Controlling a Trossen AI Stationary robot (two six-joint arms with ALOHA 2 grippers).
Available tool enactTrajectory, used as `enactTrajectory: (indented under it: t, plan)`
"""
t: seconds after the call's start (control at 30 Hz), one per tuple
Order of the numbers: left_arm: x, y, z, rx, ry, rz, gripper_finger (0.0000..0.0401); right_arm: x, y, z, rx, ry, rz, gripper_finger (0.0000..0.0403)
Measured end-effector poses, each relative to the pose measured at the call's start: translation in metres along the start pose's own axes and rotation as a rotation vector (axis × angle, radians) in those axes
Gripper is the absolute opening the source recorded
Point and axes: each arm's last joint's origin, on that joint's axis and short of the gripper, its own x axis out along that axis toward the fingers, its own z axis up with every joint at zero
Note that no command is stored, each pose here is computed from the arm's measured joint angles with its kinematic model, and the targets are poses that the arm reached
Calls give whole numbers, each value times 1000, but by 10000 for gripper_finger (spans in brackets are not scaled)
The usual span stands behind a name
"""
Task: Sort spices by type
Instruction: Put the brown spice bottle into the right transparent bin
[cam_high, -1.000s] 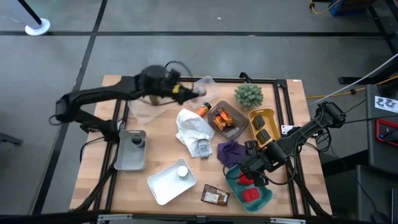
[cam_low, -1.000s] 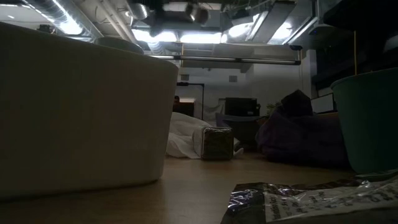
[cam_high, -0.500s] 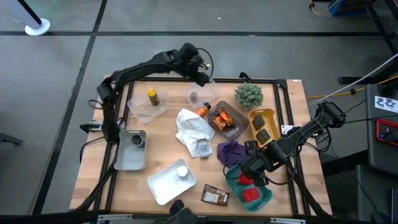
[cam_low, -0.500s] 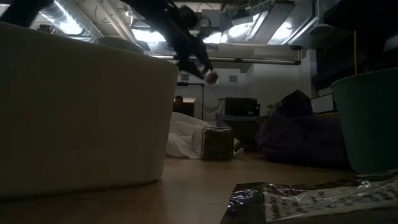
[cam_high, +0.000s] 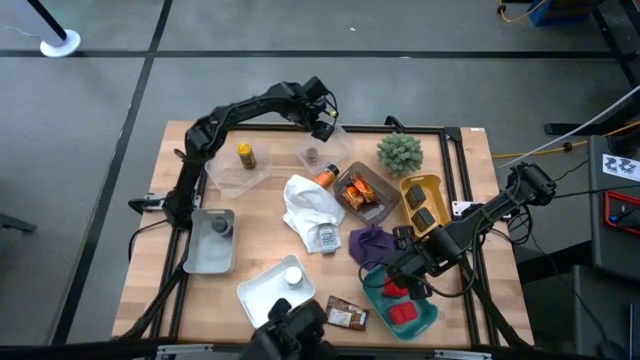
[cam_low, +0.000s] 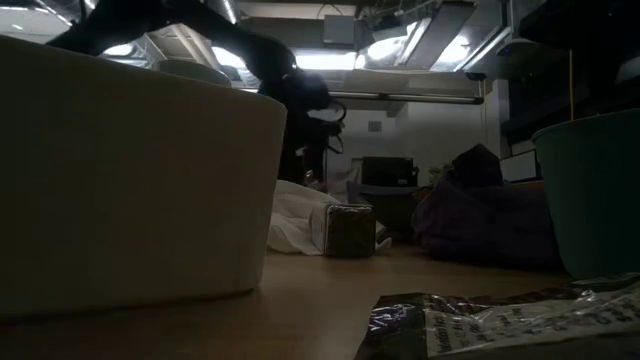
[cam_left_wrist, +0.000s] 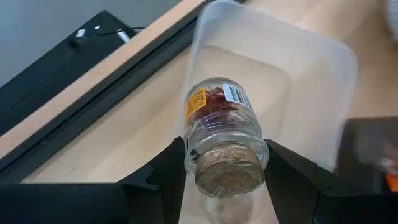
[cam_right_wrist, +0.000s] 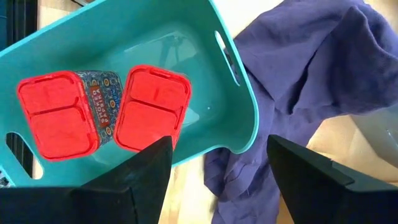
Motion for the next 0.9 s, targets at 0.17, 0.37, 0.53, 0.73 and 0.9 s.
enactTrajectory:
  t: [0.17,0.37,0.53,0.73,0.9]
  plan:
    - [9,5,-2,-9,34,17,170,0,-1,0,-1,-13,-31,262]
    - [16,3,-7,-4,80,36,170,0,-1,1,0,-20,-48,262]
    - [20,1,-9,1,92,46,170,0,-1,1,0,-20,-48,262]
    - [34,1,-14,5,144,64,170,0,-1,1,0,-21,-47,262]
    - [46,1,-17,8,170,68,170,0,-1,1,-1,-20,-48,262]
